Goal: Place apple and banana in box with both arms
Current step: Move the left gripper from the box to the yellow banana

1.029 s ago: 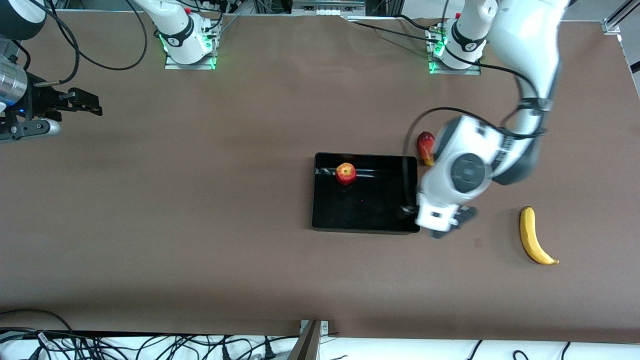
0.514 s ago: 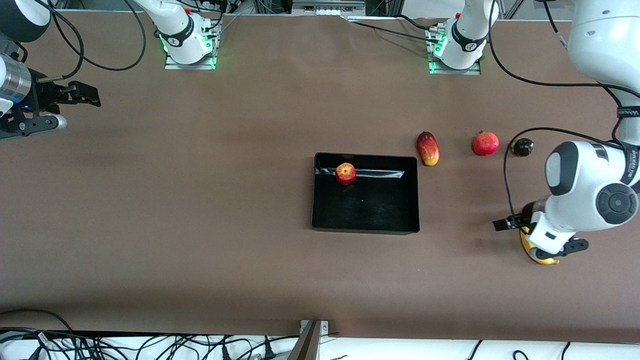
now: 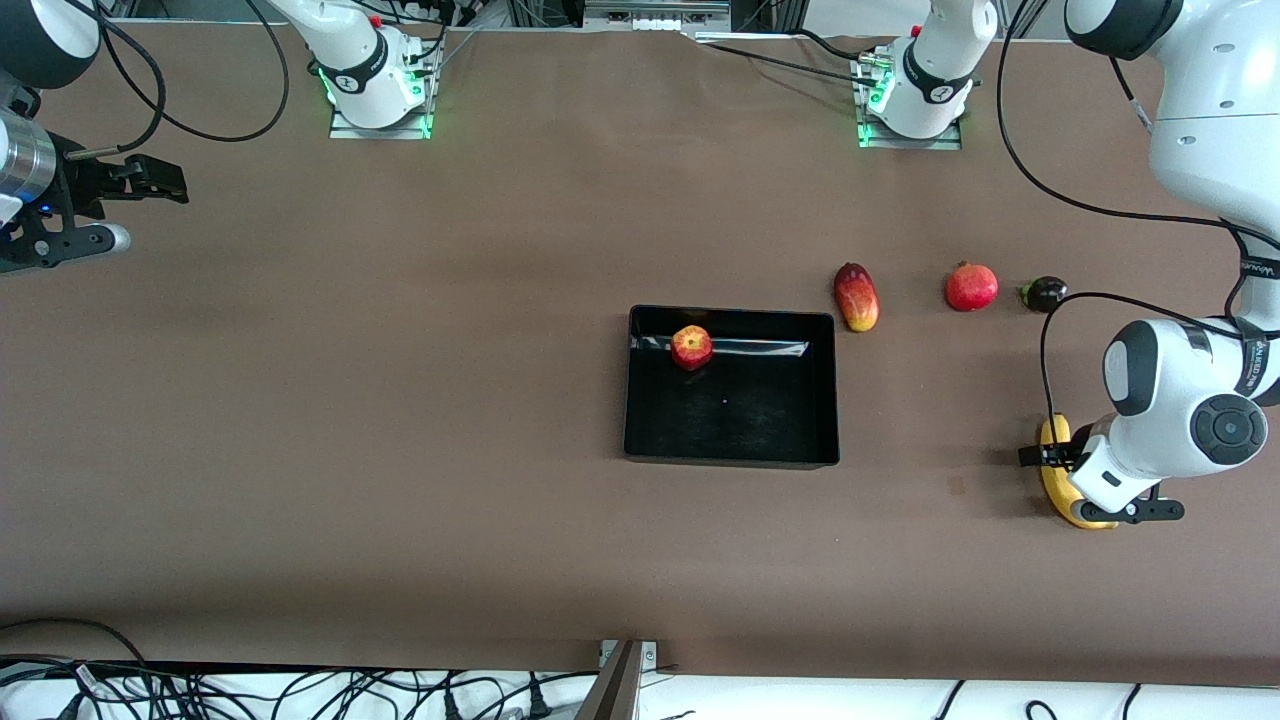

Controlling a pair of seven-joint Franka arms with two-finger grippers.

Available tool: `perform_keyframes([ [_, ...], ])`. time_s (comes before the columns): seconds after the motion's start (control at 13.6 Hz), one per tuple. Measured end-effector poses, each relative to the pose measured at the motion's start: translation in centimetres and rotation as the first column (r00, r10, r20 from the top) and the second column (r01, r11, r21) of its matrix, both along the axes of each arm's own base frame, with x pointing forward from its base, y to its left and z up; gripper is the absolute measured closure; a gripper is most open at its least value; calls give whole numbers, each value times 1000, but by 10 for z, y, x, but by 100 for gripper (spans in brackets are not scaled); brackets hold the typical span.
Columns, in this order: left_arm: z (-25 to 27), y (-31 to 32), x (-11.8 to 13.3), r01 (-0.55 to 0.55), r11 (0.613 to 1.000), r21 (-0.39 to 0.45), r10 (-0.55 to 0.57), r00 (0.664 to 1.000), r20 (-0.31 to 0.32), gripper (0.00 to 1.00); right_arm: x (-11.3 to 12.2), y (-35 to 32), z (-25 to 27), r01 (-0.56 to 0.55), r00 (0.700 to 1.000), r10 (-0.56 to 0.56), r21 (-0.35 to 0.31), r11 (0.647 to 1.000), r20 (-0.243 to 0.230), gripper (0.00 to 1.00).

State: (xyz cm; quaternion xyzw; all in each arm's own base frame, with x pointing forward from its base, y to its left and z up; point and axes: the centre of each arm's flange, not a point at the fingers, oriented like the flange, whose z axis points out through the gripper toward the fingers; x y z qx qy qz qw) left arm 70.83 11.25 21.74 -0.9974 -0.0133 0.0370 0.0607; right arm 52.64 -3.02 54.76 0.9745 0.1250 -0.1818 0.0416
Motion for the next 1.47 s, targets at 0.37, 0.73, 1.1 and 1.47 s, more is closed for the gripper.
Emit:
perform_keyframes([
  [0.37,-27,16,2,23,1000,-1,-23,998,57,0,11,-43,-5,48,997,-46,-32,998,63,0],
  [0.73,-44,13,1,28,1000,-11,-28,998,62,44,17,-56,-5,57,993,-53,-32,998,108,0],
  [1.1,-44,10,0,33,999,-14,-32,998,52,67,20,-57,-8,64,991,-62,-15,998,120,0],
  [1.47,5,-66,-5,98,992,-84,-107,989,-101,67,21,-62,-6,73,988,-71,-11,997,135,0],
])
